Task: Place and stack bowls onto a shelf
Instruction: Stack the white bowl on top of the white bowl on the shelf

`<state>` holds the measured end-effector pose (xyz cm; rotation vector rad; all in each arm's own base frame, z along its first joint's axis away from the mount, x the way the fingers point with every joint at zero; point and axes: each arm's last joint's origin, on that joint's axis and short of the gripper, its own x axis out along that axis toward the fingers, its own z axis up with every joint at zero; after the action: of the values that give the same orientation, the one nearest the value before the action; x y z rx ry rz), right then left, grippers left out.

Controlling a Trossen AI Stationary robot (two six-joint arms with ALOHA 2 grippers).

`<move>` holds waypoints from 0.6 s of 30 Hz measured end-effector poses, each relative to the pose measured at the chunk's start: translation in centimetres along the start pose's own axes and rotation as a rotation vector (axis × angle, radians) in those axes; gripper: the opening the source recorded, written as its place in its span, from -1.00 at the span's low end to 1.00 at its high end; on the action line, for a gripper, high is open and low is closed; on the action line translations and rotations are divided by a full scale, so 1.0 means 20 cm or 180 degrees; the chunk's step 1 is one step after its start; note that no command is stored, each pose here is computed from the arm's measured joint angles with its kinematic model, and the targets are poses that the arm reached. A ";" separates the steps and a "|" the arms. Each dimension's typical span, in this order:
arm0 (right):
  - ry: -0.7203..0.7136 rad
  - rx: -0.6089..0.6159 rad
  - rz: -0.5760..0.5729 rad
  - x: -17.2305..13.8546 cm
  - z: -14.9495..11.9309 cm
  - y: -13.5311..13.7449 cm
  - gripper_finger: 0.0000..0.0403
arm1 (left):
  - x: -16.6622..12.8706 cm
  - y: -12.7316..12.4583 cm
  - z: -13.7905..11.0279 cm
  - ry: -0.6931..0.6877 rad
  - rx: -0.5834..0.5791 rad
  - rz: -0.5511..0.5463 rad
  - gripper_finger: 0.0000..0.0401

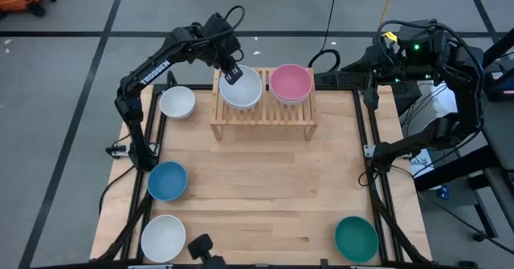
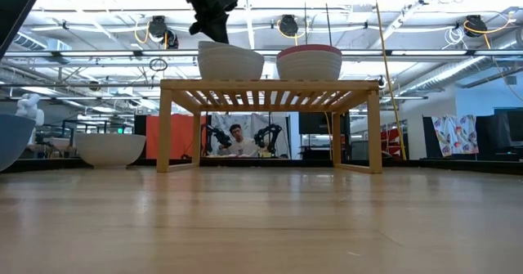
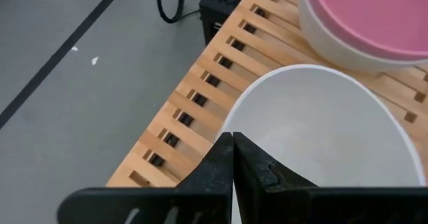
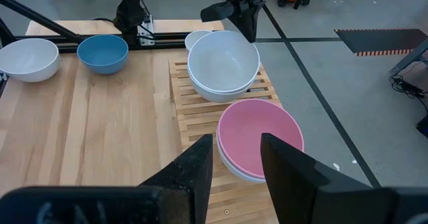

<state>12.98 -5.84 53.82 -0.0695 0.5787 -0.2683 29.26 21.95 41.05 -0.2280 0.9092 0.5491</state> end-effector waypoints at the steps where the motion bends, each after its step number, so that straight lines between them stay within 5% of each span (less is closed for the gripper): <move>1: -0.0001 0.0000 0.0000 0.00 0.00 0.00 -0.40 | 0.00 0.00 0.00 0.0004 0.0002 0.0017 -1.00; 18: -0.0001 0.0000 0.0001 0.00 0.00 0.00 -0.40 | 0.01 0.04 -0.01 0.0065 -0.0072 0.0086 -1.00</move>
<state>12.97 -5.84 53.82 -0.0695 0.5783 -0.2680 28.72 22.63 40.84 -0.2423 0.9275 0.5832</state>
